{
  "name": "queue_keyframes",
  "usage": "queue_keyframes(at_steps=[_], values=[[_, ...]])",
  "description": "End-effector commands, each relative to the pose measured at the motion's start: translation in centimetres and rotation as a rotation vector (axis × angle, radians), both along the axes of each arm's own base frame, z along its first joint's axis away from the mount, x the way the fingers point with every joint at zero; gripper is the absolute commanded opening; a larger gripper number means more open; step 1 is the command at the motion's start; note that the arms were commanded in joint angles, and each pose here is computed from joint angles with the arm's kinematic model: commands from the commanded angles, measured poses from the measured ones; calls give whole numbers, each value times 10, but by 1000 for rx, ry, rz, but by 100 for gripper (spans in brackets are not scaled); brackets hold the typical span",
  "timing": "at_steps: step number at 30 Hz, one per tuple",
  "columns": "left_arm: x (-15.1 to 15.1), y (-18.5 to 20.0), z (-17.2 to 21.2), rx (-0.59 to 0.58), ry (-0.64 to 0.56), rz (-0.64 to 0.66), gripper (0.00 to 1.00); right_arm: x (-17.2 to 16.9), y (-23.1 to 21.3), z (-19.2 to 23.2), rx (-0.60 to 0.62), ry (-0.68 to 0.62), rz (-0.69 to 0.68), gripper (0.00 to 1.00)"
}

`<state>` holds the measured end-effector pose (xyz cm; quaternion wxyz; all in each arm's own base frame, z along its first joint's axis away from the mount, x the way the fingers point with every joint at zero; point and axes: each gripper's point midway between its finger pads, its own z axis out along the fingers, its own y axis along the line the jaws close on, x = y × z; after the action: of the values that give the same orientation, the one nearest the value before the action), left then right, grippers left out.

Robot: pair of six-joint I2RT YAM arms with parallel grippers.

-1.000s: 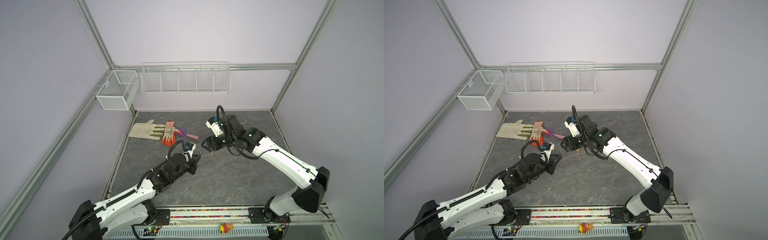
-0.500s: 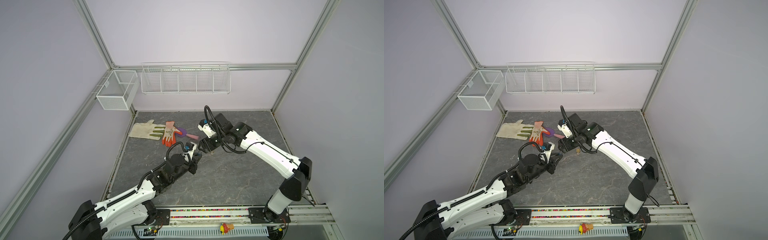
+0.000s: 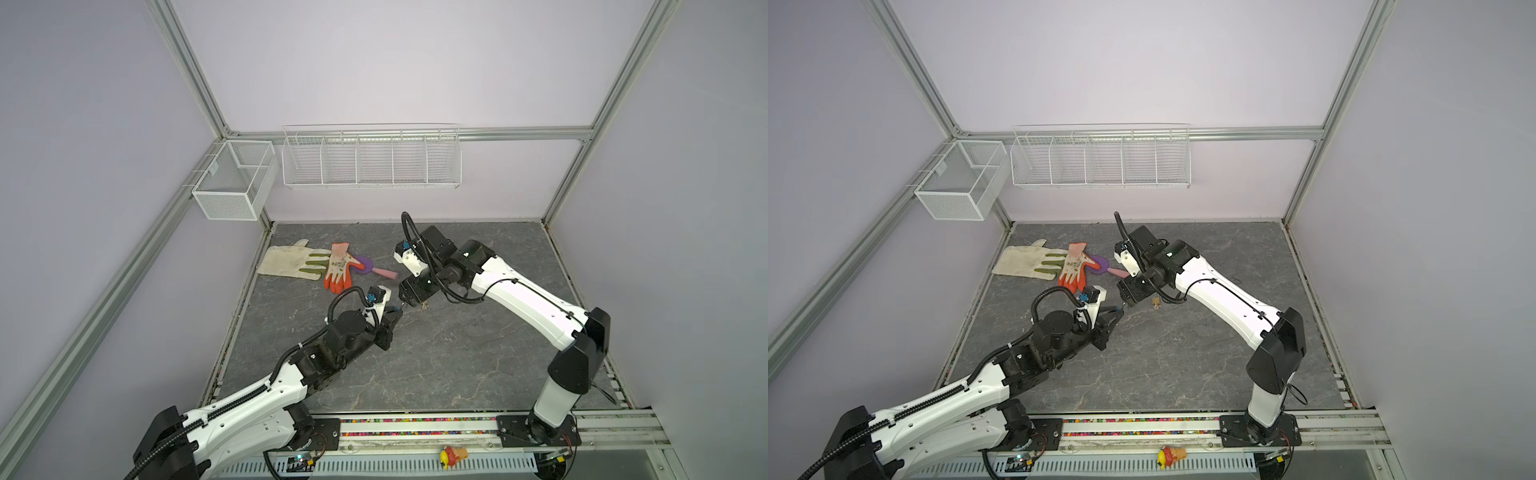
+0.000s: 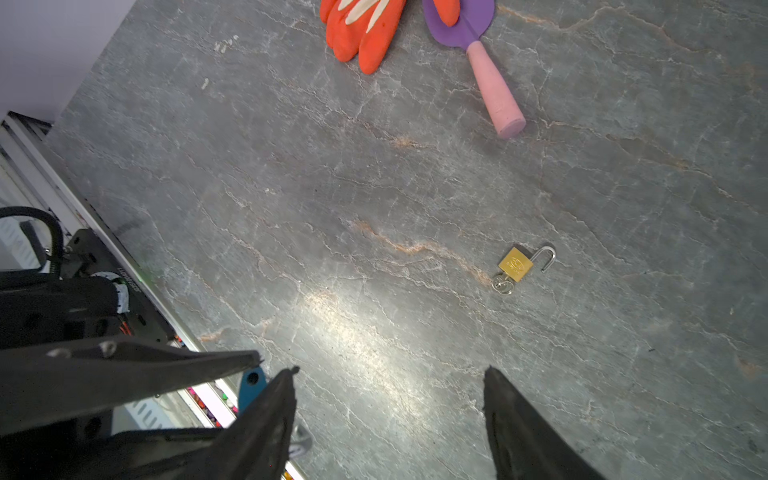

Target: Unlock with the key

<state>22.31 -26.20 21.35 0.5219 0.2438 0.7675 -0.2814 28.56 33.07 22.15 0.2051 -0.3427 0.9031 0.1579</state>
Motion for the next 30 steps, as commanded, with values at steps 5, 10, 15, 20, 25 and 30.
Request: queue_keyframes(at_steps=[5, 10, 15, 20, 25, 30], values=[[5, 3, 10, -22, -46, 30, 0, -6, -10, -4, -42, 20, 51, 73], [8, 3, 9, -24, -41, 45, 0, -13, -13, -2, -15, 30, 61, 74], [10, 0, 4, -24, -17, 51, 0, -16, -22, 2, 32, 24, 25, 74], [15, 3, -1, -5, 88, 116, 0, -12, -50, -6, 71, 32, -95, 75], [14, 4, -33, 59, 311, 223, 0, -10, -84, -23, 103, 22, -253, 77], [-2, 7, -85, 186, 652, 374, 0, -8, -119, -38, 129, 3, -412, 79]])
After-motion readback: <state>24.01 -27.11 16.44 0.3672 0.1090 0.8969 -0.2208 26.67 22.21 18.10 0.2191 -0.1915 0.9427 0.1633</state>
